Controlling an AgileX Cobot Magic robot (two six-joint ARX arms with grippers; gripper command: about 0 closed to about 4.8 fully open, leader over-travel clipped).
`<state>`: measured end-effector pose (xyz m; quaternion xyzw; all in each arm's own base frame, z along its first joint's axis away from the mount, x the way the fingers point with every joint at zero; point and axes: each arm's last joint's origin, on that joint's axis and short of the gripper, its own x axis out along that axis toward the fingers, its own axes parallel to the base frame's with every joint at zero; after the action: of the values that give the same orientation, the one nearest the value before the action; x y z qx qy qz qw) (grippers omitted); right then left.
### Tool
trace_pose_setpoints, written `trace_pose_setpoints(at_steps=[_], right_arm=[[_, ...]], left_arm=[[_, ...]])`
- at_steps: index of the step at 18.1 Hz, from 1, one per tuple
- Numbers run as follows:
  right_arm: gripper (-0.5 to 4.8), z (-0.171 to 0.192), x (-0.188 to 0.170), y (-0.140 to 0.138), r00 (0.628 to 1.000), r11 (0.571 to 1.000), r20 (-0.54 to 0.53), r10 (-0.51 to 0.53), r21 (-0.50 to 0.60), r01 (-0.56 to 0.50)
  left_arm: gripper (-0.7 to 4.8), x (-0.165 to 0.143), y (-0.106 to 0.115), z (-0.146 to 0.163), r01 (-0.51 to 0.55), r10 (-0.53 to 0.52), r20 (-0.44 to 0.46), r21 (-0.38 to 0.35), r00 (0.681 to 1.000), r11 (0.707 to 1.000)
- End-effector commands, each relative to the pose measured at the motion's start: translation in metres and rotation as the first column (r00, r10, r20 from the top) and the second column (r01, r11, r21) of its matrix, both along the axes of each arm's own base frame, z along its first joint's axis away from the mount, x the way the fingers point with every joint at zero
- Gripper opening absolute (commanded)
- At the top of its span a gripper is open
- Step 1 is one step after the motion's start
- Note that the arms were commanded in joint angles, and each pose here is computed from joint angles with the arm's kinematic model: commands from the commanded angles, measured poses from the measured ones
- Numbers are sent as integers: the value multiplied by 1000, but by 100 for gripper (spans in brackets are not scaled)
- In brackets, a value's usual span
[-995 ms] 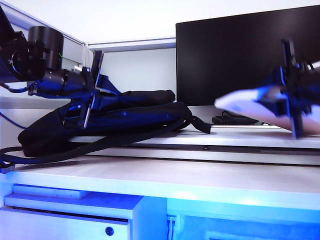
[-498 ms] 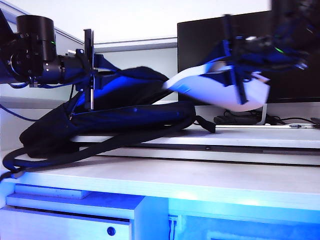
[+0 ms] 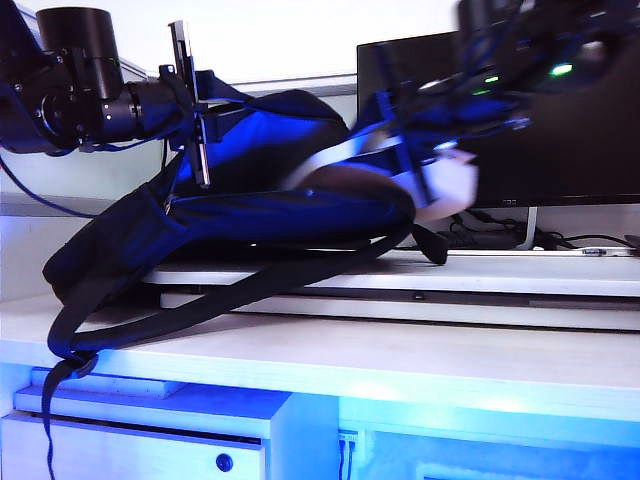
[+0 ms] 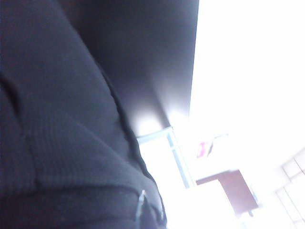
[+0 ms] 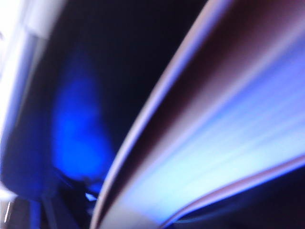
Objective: Pick up the book on the desk and put it into the open backpack.
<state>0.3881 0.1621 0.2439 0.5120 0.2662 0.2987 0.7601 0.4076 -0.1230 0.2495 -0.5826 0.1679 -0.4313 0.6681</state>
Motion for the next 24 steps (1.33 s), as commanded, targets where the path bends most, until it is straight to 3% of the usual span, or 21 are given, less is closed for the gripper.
trace_pose_setpoints(at_steps=[1, 5, 11, 20, 21, 22, 24], right_arm=[[-9, 11, 8, 24, 991, 995, 93, 100, 19, -102], [-9, 7, 29, 43, 979, 978, 50, 198, 48, -201], [-9, -22, 46, 61, 973, 971, -36, 229, 80, -226], [-8, -22, 46, 61, 931, 923, -1, 365, 129, -362], [30, -19, 45, 61, 919, 910, 34, 393, 130, -394], [138, -18, 45, 61, 916, 907, 45, 399, 130, -401], [216, -20, 48, 57, 930, 921, 21, 368, 129, -367]], left_arm=[[-6, -10, -10, 22, 124, -126, 151, 22, 981, 992], [-6, -11, -10, 22, 167, -168, 123, 18, 978, 986], [-6, -12, -15, 21, 192, -192, 104, 13, 976, 981], [-6, -14, -16, 21, 266, -268, 92, 37, 959, 963], [-6, -13, -16, 20, 263, -266, 86, 43, 960, 964], [4, -13, -16, 20, 261, -265, 89, 47, 960, 964], [201, -13, -16, 22, 250, -259, 138, 79, 956, 965]])
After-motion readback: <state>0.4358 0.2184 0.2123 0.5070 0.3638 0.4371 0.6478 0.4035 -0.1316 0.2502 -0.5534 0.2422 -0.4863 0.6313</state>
